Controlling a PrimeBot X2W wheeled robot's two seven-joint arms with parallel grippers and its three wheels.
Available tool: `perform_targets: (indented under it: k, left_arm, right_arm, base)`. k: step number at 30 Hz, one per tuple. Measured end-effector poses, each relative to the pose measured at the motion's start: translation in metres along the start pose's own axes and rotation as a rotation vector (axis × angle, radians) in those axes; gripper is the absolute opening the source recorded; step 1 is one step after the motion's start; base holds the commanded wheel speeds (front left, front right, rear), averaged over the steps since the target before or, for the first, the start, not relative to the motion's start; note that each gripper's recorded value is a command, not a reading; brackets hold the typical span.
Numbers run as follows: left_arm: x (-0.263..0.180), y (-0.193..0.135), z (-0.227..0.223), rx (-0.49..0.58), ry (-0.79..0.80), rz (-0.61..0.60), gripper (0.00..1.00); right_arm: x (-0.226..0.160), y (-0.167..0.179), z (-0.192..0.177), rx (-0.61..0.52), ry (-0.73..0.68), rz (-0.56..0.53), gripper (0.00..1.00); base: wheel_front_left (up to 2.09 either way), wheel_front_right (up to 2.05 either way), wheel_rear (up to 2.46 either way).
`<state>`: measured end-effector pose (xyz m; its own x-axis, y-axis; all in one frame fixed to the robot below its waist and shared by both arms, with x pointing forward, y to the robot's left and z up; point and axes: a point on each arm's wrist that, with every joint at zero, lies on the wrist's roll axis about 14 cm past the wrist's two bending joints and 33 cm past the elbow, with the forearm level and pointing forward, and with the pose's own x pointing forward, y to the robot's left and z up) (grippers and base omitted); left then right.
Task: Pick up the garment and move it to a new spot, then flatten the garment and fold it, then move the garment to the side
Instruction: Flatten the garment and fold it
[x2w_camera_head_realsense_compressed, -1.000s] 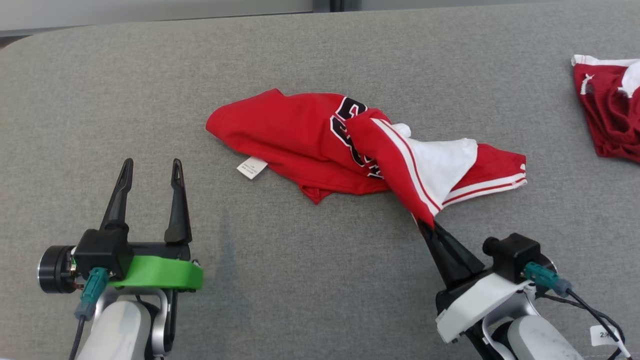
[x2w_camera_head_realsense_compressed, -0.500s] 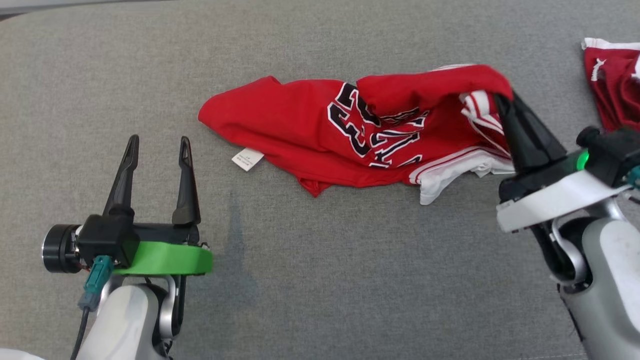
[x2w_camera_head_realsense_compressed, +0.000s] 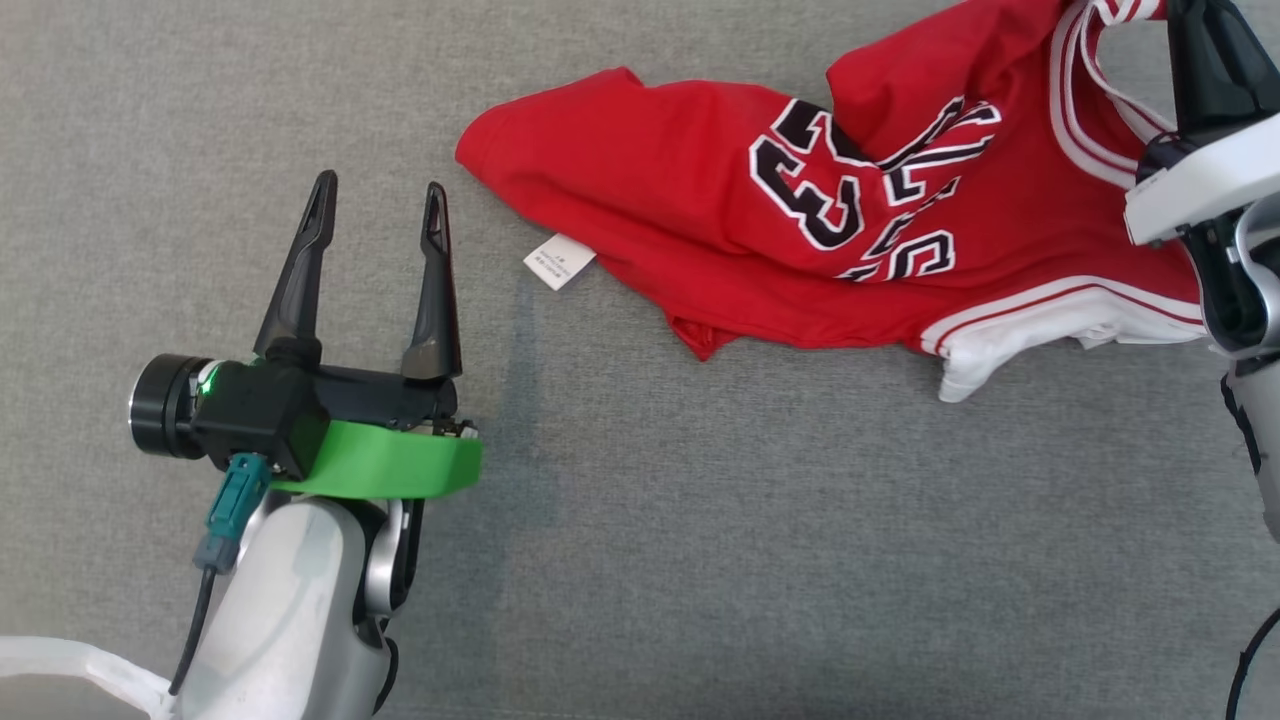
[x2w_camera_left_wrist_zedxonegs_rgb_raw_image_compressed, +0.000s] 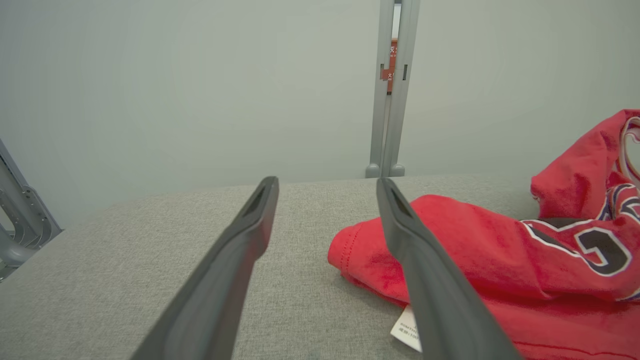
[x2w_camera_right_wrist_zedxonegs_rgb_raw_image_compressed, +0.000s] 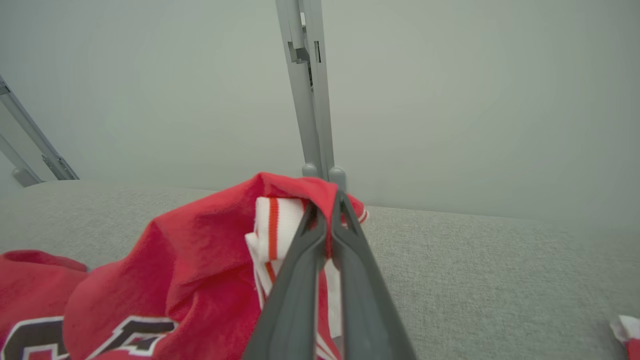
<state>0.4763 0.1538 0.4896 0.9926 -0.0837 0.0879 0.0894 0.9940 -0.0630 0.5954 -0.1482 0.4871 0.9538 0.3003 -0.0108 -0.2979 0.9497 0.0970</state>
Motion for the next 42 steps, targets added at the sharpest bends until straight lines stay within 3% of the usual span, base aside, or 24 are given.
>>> perform_targets:
  k: [1, 2, 11, 18, 29, 35, 42]
  left_arm:
    - [0.0, 0.001, -0.002, 0.001, 0.005, 0.003, 1.0]
    - [0.0, 0.002, -0.004, 0.003, 0.011, 0.006, 1.0]
    - [-0.007, 0.016, -0.01, 0.016, 0.033, 0.049, 1.0]
    - [-0.021, 0.017, -0.008, 0.014, 0.043, 0.059, 1.0]
    - [-0.037, 0.003, -0.003, 0.001, 0.05, 0.029, 1.0]
    - [-0.041, -0.007, 0.0, -0.012, 0.052, 0.007, 1.0]
    - [-0.042, -0.011, 0.005, -0.013, 0.043, -0.004, 1.0]
  right_arm:
    - [0.005, 0.0, -0.004, 0.008, 0.0, 0.0, 0.65]
    - [0.01, 0.0, -0.007, 0.009, 0.002, 0.001, 1.0]
    - [0.009, 0.009, 0.001, -0.038, -0.103, 0.016, 1.0]
    - [-0.042, 0.024, 0.011, -0.041, -0.135, 0.023, 1.0]
    - [-0.137, 0.035, 0.015, 0.012, -0.126, -0.061, 1.0]
    - [-0.167, 0.037, 0.024, 0.018, -0.123, -0.102, 1.0]
    - [-0.178, 0.038, 0.033, 0.023, -0.134, -0.119, 1.0]
  base:
    - [0.0, 0.0, 0.0]
    - [0.0, 0.0, 0.0]
    - [0.0, 0.0, 0.0]
    - [0.0, 0.0, 0.0]
    - [0.0, 0.0, 0.0]
    - [0.0, 0.0, 0.0]
    - [0.0, 0.0, 0.0]
